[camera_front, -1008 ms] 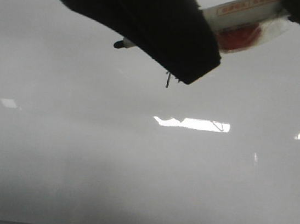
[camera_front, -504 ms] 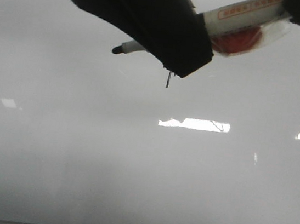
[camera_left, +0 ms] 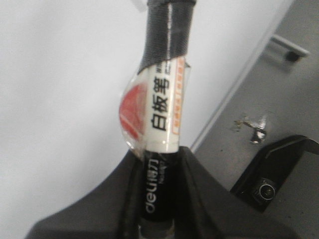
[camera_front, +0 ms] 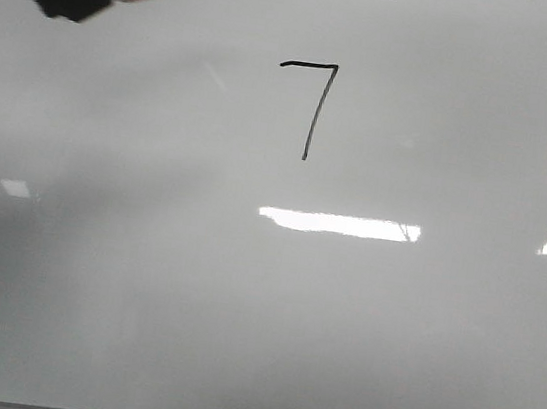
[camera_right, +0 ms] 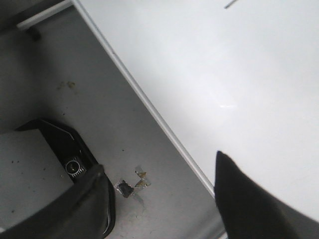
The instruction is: Write number 7 on whiteboard
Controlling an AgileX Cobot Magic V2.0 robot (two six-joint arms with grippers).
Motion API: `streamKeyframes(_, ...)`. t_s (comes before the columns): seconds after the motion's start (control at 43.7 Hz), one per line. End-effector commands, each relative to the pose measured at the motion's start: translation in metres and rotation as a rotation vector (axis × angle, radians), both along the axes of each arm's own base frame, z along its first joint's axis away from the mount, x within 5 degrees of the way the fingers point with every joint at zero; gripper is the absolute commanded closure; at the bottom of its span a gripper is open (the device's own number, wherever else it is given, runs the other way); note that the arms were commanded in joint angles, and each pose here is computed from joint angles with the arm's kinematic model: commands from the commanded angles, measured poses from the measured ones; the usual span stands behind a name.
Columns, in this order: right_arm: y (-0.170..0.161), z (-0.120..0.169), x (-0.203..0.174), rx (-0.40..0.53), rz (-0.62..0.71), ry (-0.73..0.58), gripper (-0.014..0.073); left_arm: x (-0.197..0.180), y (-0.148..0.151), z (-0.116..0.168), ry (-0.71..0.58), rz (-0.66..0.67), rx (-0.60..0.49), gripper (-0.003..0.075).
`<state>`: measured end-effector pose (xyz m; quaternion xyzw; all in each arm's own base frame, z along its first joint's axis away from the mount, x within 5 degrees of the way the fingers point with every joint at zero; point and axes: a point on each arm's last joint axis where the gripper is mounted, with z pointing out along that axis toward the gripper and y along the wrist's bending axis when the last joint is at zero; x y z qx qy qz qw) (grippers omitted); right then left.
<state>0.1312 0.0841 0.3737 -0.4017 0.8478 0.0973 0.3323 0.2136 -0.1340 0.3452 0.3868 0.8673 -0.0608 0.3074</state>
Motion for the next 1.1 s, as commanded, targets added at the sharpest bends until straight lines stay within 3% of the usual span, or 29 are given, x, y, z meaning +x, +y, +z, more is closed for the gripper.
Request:
streamKeyframes(0.0,-0.007,0.016,-0.002,0.060,-0.074,-0.066,0.0152,0.005,0.032,0.022,-0.064,0.225,-0.044,0.0692)
streamKeyframes(0.229,-0.009,0.018,-0.004,0.064,-0.077,-0.074,0.0173,0.011,0.095,0.010,-0.088,0.528,-0.077,0.0692)
streamKeyframes(0.412,-0.008,0.018,-0.002,0.077,-0.082,-0.097,0.0173,0.027,0.121,-0.020,-0.175,0.695,-0.223,0.0692)
streamKeyframes(0.962,-0.008,0.020,0.000,0.086,-0.084,-0.112,0.0173,0.085,0.121,-0.067,-0.287,0.760,-0.348,0.0687)
streamKeyframes(1.076,-0.008,0.020,0.000,0.086,-0.084,-0.112,0.0173,0.088,0.121,-0.070,-0.281,0.761,-0.345,0.0638)
